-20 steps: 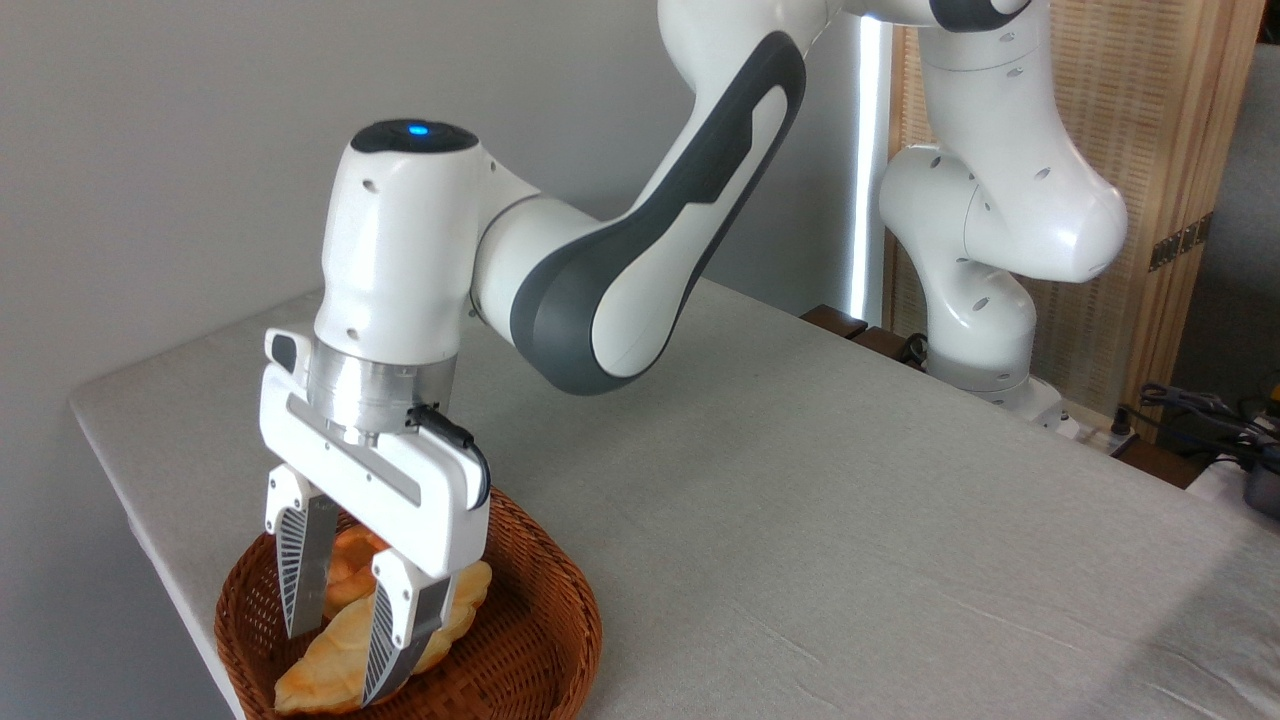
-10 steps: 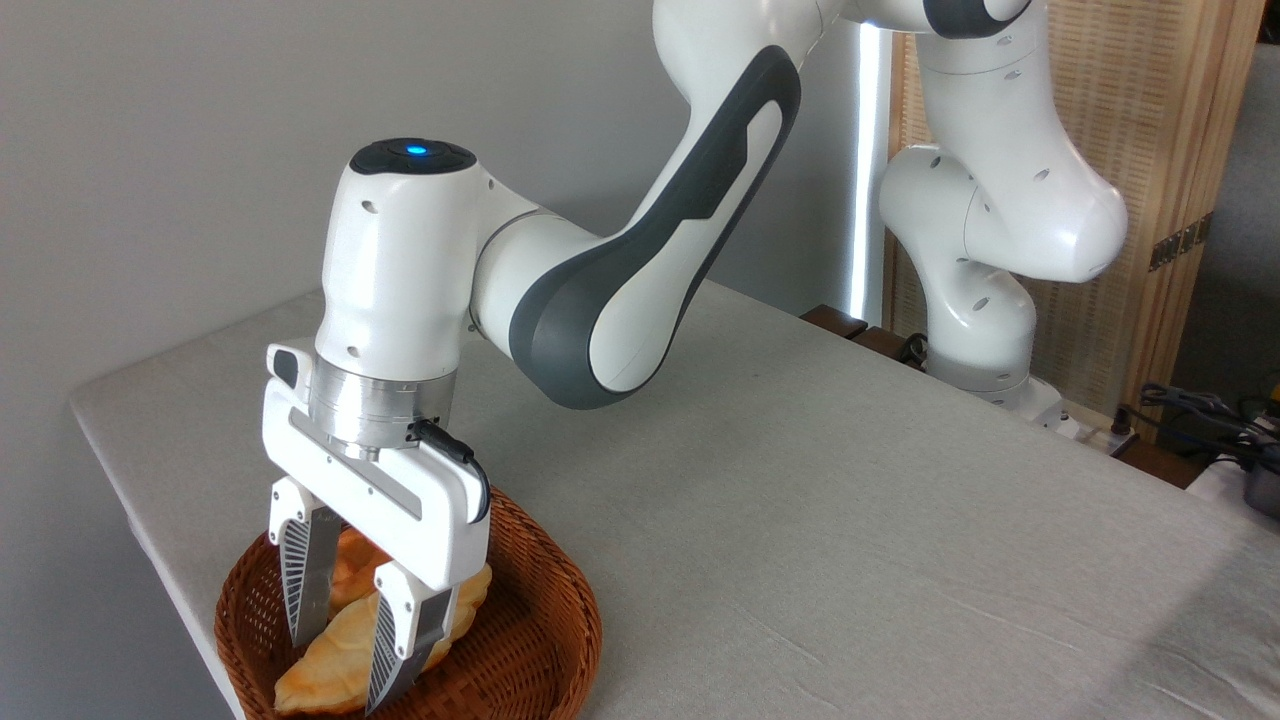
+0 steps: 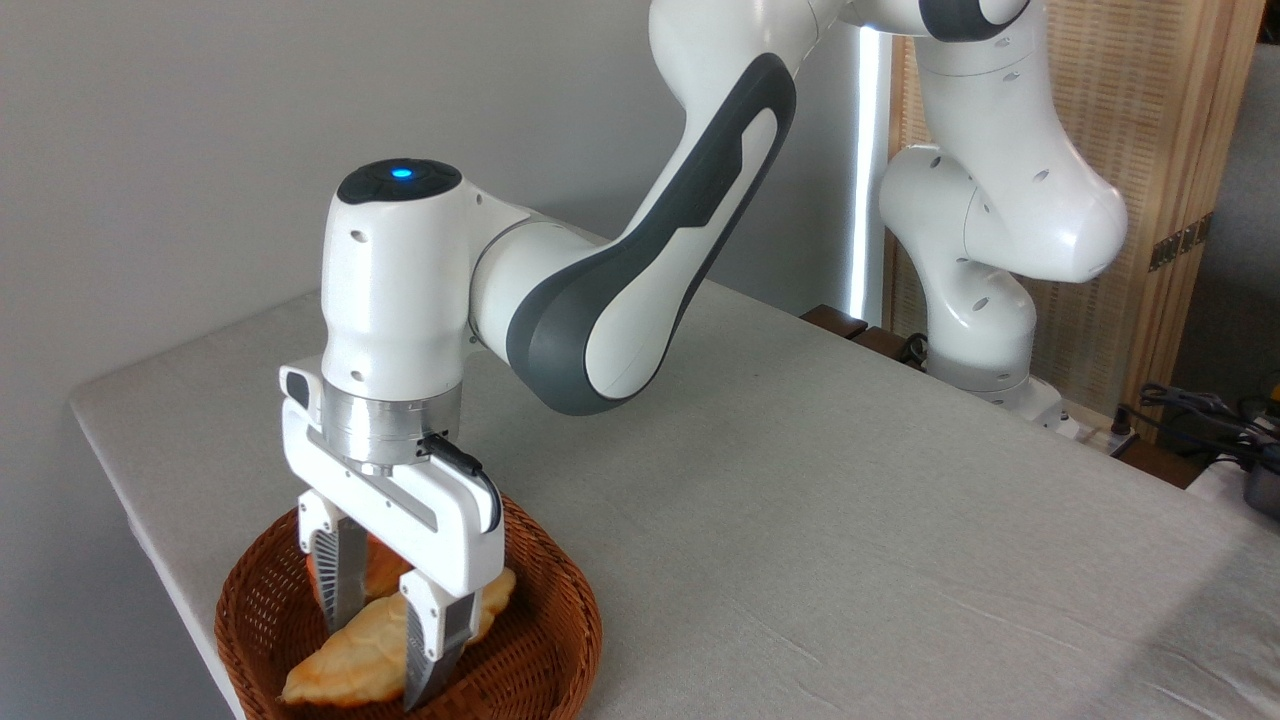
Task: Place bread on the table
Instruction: 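Close the gripper on the middle of the long bread roll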
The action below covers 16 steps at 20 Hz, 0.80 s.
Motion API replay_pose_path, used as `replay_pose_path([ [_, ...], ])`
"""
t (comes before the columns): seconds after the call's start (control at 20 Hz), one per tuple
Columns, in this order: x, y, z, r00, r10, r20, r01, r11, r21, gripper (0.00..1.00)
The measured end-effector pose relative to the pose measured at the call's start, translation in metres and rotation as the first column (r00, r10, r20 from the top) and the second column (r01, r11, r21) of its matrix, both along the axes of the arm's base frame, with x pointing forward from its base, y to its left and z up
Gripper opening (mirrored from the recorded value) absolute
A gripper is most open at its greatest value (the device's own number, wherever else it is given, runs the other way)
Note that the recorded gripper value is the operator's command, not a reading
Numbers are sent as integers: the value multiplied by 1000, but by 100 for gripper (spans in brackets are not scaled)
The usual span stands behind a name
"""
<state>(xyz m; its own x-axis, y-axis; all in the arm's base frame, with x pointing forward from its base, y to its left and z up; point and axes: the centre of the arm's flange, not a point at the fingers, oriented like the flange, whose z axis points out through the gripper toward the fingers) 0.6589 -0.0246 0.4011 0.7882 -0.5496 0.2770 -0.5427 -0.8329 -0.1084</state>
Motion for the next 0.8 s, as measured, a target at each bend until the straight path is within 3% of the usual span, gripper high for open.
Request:
replay_pose_path([
  [0.05, -1, 0, -1, 1000, -1, -16, 1, 1000, 0, 95],
  [0.2, -3, 0, 2, 1000, -2, -22, 2, 1000, 1, 45],
  [0.8, -4, 0, 5, 1000, -2, -24, 2, 1000, 1, 43],
])
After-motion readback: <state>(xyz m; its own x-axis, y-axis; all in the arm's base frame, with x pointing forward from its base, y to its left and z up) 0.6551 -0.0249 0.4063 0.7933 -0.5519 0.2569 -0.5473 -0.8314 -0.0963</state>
